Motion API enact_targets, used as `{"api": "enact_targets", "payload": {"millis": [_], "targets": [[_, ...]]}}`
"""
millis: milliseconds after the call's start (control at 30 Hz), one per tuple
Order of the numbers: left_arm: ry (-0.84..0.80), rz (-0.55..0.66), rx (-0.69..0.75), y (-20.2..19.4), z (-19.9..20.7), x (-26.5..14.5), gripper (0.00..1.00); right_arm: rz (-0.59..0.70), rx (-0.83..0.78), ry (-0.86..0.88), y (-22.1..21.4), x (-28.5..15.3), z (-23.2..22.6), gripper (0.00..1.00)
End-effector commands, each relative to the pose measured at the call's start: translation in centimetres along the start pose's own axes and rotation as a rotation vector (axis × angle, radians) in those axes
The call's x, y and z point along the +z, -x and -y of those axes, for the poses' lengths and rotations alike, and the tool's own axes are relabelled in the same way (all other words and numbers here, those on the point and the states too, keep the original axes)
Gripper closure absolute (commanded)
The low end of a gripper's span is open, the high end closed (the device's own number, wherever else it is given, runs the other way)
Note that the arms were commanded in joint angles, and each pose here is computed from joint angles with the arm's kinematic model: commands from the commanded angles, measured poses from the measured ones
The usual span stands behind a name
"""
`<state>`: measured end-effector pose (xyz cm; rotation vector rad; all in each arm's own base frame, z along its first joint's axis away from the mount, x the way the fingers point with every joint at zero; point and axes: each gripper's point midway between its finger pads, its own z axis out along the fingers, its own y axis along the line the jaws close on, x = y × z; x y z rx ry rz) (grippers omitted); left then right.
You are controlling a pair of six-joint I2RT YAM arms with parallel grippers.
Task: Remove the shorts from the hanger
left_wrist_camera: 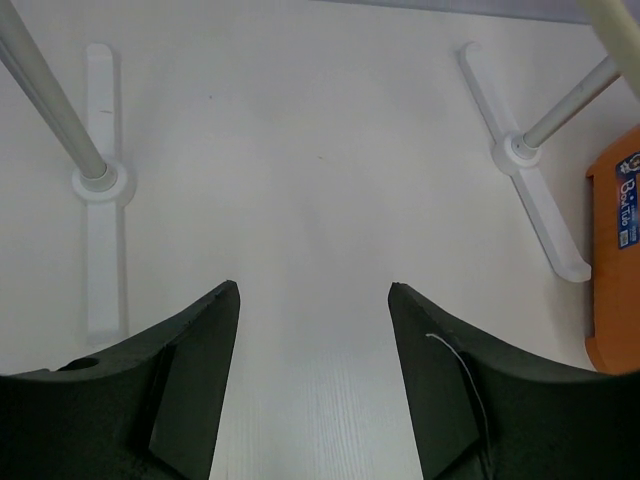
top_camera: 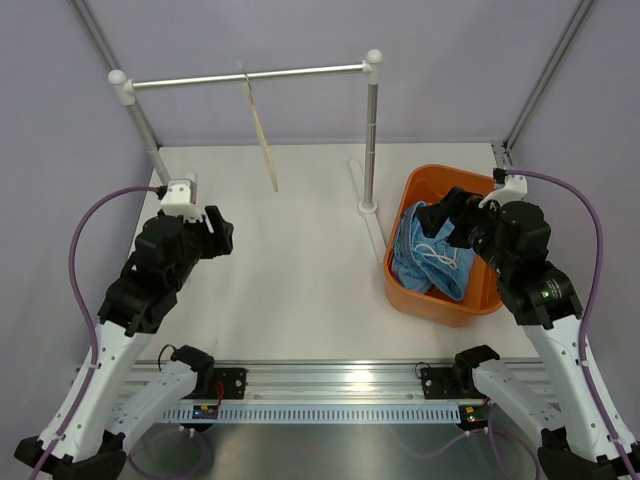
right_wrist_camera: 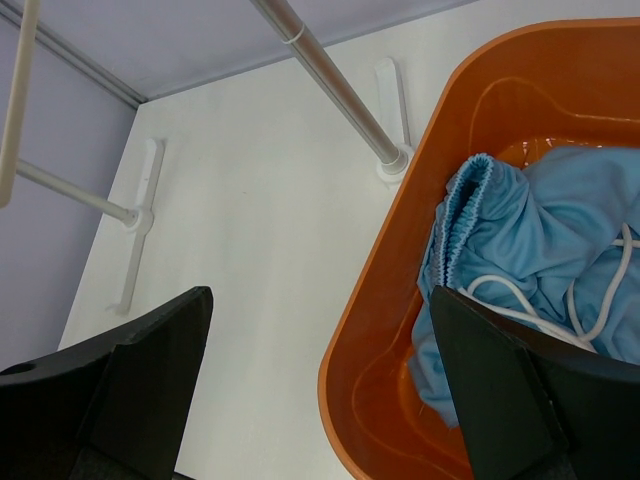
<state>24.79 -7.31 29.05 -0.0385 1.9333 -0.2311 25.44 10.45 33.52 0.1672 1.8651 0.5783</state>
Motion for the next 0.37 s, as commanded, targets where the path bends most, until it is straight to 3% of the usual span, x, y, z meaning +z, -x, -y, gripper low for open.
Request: {"api": "enact_targets", "payload": {"millis": [0, 333], "targets": [[-0.058, 0.088, 0.015, 1.7, 1.1, 0.2, 0.34, -0.007, -0.033, -0.013, -0.1, 0.1, 0.4, 0.01], [-0.033, 0.084, 0.036, 0.1, 0.2, 0.7, 0.33, -0.017, -0.059, -0.071, -1.0, -0.3, 1.9, 0.0]]}}
